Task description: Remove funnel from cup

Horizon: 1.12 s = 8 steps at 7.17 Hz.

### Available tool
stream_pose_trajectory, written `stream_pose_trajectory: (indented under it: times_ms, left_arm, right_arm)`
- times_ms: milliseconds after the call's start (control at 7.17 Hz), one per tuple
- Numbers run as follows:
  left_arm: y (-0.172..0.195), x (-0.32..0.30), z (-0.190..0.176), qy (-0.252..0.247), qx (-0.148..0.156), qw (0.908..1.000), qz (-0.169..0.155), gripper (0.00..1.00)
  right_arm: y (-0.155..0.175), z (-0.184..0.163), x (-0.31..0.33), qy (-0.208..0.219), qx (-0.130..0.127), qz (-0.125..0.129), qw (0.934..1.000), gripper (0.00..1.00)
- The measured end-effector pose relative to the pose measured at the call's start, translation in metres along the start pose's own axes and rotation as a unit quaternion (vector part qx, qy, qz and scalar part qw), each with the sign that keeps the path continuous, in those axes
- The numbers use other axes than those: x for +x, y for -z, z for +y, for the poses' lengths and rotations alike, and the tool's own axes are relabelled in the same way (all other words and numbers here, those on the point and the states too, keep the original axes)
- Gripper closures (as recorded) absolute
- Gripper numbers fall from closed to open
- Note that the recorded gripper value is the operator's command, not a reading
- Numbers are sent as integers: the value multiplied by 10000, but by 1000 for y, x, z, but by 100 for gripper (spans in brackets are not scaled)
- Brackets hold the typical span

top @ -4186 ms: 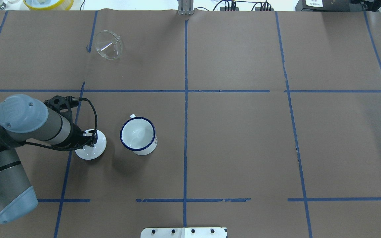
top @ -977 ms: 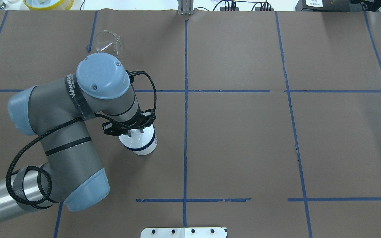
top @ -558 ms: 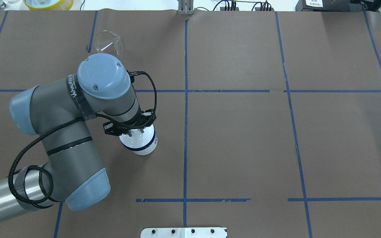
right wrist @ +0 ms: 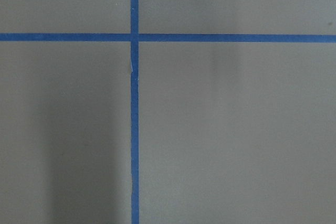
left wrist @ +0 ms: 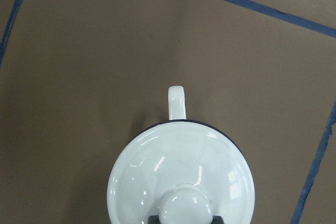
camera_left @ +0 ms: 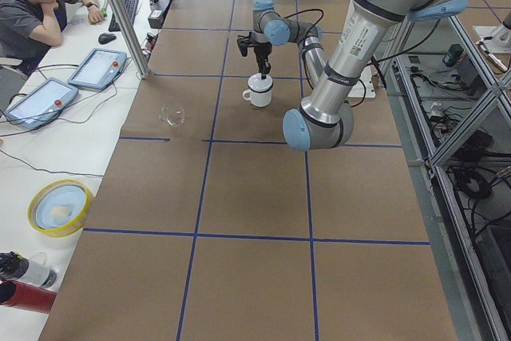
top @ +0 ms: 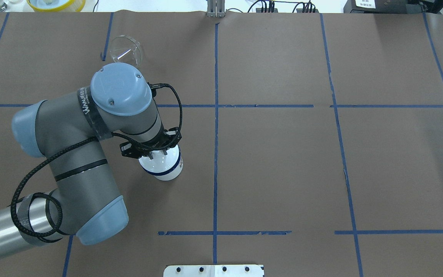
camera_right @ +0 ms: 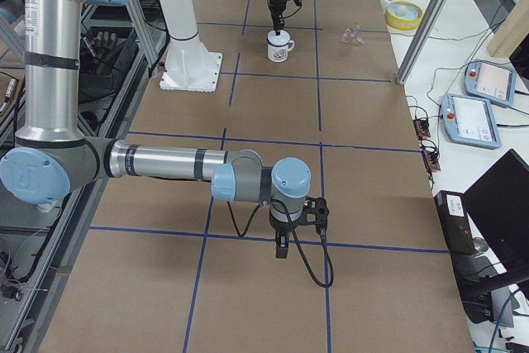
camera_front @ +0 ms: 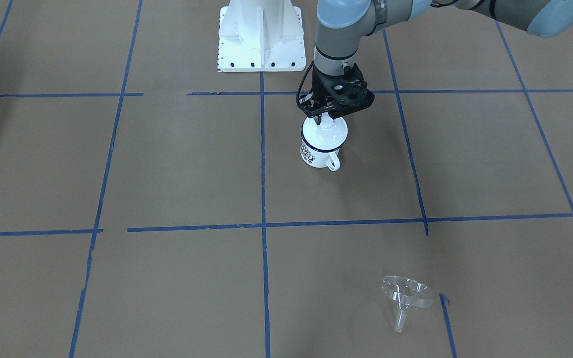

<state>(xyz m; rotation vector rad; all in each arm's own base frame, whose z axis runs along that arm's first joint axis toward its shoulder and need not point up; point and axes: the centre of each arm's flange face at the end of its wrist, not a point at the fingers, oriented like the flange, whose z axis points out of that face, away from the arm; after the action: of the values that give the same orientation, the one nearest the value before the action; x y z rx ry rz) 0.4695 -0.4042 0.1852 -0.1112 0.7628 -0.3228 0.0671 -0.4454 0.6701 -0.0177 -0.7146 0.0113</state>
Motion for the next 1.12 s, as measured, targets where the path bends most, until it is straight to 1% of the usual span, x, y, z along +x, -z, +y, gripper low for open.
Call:
stream_pose_trajectory:
  times_ms: [140,419,558,698,837,977,1116]
  left_arm:
    - [0,0,0,-5,1,10000,10,0]
    - [0,-1,0,-17,32,10000,20,0]
    - [7,-2,0,-47,74,9999,82,0]
    - [24,-10,-2,-134,148,9995,224,0]
    - [50,-30,-16,-336,302,9982,399,0]
    - [79,-58,-43,-607,517,9954,526,0]
    - [107,-97,-85,-906,649,9922,556,0]
  right_arm:
    - [0,0,0,0,0,0,10000,0]
    - [0,0,0,0,0,0,10000,0]
    - [0,0,0,0,0,0,10000,0]
    - [0,0,0,0,0,0,10000,0]
    - [0,0,0,-1,-1,0,10000,0]
    - [0,0,0,-3,-3,0,10000,0]
    - [0,0,0,-4,-4,0,10000,0]
